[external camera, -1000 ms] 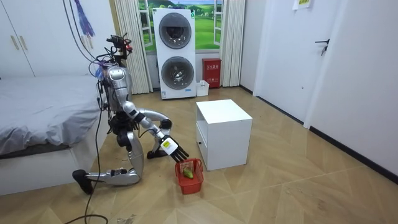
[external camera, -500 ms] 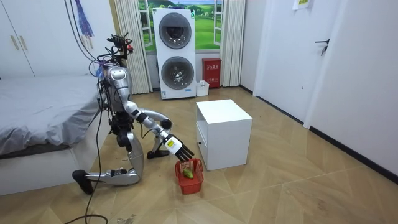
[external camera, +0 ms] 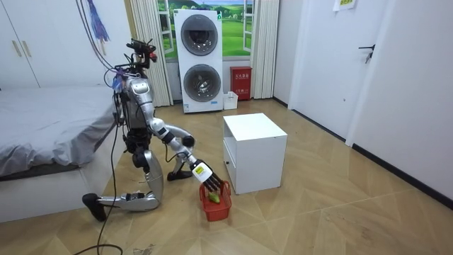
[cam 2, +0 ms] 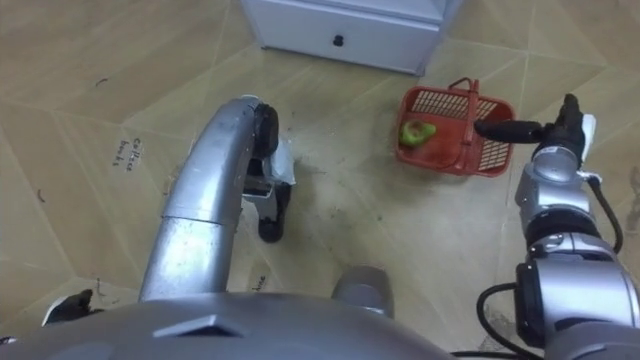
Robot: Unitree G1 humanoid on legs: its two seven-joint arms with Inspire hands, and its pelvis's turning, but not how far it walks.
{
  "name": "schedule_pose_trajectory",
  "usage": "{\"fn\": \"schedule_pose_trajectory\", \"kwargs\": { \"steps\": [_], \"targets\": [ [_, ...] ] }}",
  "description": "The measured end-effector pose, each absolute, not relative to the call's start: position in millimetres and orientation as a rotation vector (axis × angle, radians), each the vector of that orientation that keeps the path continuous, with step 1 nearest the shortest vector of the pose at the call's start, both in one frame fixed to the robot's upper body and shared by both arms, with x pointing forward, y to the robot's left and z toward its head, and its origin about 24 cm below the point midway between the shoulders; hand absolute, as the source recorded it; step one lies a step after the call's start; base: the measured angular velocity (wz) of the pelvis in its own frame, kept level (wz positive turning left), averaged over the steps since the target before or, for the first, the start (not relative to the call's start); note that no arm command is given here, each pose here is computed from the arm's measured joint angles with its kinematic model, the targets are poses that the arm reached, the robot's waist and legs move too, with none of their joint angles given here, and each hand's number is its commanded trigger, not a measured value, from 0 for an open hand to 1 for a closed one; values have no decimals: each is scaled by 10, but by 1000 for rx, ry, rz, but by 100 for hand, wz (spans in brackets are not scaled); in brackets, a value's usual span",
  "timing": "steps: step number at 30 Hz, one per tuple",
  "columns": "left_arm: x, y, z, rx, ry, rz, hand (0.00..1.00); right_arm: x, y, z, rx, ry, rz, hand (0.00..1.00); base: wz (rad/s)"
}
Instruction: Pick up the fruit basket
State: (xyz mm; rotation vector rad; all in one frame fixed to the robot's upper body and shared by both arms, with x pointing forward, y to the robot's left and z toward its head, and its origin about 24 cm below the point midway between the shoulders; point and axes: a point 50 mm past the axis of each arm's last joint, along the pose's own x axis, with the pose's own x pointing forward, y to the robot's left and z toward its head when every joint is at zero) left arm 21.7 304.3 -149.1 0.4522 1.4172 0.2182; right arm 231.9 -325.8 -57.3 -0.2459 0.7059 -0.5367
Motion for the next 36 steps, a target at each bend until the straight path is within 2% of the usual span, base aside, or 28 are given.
{"fn": "schedule_pose_trajectory", "kwargs": {
  "steps": [28,36],
  "targets": [
    [277,2964,-1517,389,1431,87,0,2463,-3354,-462,-138,731,-451,0,0],
    [290,2913,-1534,411,1440,20,0,2306,-3386,-583,-103,818,-451,0,0]
  ]
}}
